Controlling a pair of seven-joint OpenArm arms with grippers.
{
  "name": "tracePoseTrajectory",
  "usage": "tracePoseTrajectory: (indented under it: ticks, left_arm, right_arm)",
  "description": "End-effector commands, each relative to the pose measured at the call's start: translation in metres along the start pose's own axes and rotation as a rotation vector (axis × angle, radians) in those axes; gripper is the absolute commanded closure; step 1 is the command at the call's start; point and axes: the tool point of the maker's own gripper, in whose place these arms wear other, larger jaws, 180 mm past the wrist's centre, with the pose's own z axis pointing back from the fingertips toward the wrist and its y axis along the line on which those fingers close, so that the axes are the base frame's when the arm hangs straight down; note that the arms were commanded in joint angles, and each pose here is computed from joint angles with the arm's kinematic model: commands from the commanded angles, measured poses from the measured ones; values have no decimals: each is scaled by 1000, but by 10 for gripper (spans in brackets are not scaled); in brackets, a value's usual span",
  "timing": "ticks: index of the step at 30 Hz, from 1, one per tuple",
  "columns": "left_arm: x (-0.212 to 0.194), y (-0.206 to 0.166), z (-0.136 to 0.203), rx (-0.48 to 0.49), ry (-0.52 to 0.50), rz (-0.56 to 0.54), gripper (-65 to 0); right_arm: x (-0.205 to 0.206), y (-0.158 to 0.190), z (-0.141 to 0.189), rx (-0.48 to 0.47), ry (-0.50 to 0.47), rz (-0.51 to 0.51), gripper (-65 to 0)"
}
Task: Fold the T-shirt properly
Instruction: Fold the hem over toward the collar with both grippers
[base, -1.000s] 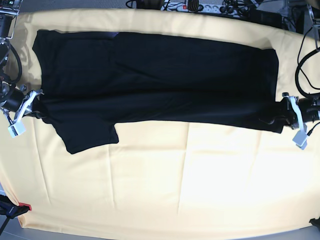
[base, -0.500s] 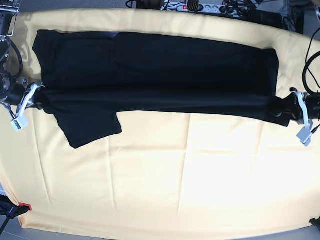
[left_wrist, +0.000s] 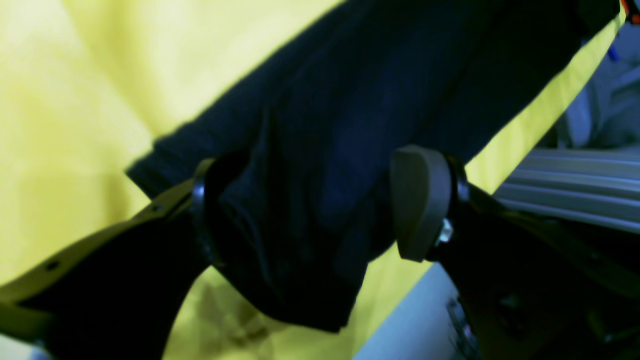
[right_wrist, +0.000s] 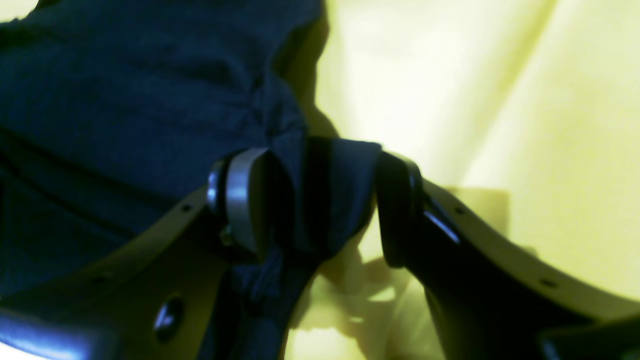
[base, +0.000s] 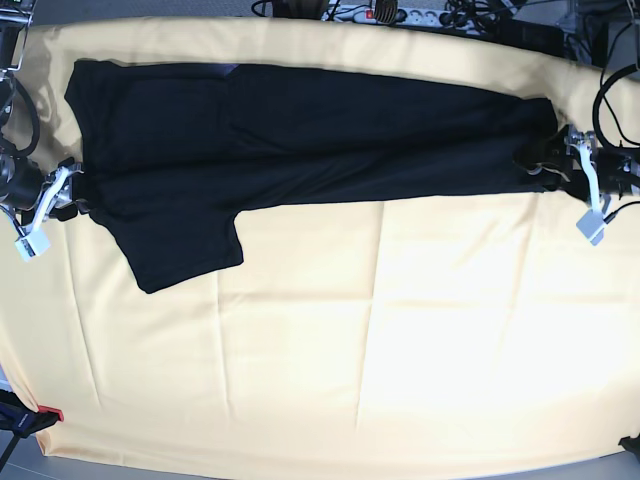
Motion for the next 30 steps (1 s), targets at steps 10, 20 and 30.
tracePoseTrajectory:
  ticks: [10, 20, 30]
  left_arm:
    - [24, 0, 13, 13, -85, -32, -460]
    - [24, 0, 13, 12, -84, -35, -460]
    - [23, 0, 13, 12, -81, -35, -460]
  right_arm:
    - [87, 9, 3, 25, -314, 19, -350]
    - [81, 18, -50, -127, -244, 101, -350]
    - [49, -9, -72, -269, -149, -40, -350]
